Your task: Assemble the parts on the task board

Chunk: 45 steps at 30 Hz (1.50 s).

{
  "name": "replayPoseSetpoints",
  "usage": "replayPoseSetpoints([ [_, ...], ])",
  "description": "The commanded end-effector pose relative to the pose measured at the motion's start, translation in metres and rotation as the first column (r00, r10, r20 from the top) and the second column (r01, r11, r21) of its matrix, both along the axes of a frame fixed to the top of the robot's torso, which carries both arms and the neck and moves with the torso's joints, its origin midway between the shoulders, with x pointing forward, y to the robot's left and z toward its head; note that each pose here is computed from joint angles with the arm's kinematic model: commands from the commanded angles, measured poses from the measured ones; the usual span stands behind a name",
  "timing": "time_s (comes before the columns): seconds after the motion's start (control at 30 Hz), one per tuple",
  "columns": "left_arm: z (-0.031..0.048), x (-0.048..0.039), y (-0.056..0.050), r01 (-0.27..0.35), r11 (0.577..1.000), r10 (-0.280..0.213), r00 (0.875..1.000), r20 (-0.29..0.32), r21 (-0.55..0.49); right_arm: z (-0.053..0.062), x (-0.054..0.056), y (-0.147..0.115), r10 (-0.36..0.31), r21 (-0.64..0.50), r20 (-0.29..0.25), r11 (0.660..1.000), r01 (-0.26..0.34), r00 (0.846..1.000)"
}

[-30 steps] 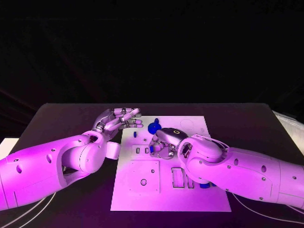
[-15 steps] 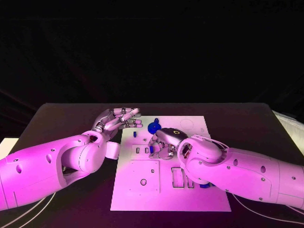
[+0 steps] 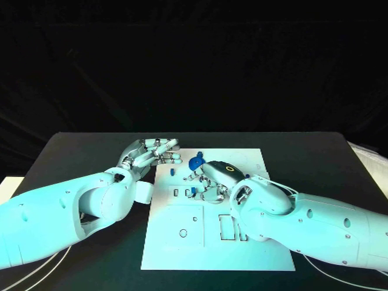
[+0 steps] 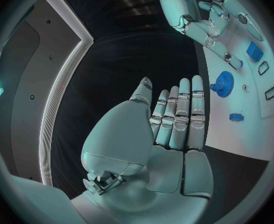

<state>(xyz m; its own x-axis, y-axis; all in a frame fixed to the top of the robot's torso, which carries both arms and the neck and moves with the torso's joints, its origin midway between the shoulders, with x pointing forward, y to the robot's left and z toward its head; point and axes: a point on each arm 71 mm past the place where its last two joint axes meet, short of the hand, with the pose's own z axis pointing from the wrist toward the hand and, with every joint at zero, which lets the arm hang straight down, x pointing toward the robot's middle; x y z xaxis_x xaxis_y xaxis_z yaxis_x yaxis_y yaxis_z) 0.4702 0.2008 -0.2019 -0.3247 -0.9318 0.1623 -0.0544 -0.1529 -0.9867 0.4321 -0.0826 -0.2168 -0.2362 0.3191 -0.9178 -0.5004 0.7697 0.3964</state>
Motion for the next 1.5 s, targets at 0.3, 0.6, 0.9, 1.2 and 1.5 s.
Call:
replayPoseSetpoints([
  [0.3,-0.0122,-0.0011,0.0,0.062,0.982,-0.042,0.993,-0.115,0.179,0.058,-0.005,-0.037,0.051,0.151,0.079,0.987,-0.063,0.996],
  [0.6,-0.0178,-0.0054,-0.002,0.265,0.823,-0.149,0.954,-0.26,0.503,0.1,0.017,-0.101,-0.046,0.273,-0.049,0.96,0.058,0.998],
  [0.9,-0.0058,0.0032,-0.008,0.455,0.44,-0.178,0.889,-0.422,0.774,0.109,0.028,-0.141,-0.14,0.291,-0.099,0.943,0.164,0.985],
  [1.2,0.0011,0.0226,-0.03,0.459,0.252,-0.167,0.888,-0.429,0.852,0.107,0.032,-0.147,-0.176,0.259,-0.116,0.945,0.201,0.977],
  [1.5,-0.0007,0.0336,-0.049,0.456,0.183,-0.172,0.887,-0.428,0.871,0.105,0.034,-0.146,-0.185,0.25,-0.122,0.945,0.21,0.975],
])
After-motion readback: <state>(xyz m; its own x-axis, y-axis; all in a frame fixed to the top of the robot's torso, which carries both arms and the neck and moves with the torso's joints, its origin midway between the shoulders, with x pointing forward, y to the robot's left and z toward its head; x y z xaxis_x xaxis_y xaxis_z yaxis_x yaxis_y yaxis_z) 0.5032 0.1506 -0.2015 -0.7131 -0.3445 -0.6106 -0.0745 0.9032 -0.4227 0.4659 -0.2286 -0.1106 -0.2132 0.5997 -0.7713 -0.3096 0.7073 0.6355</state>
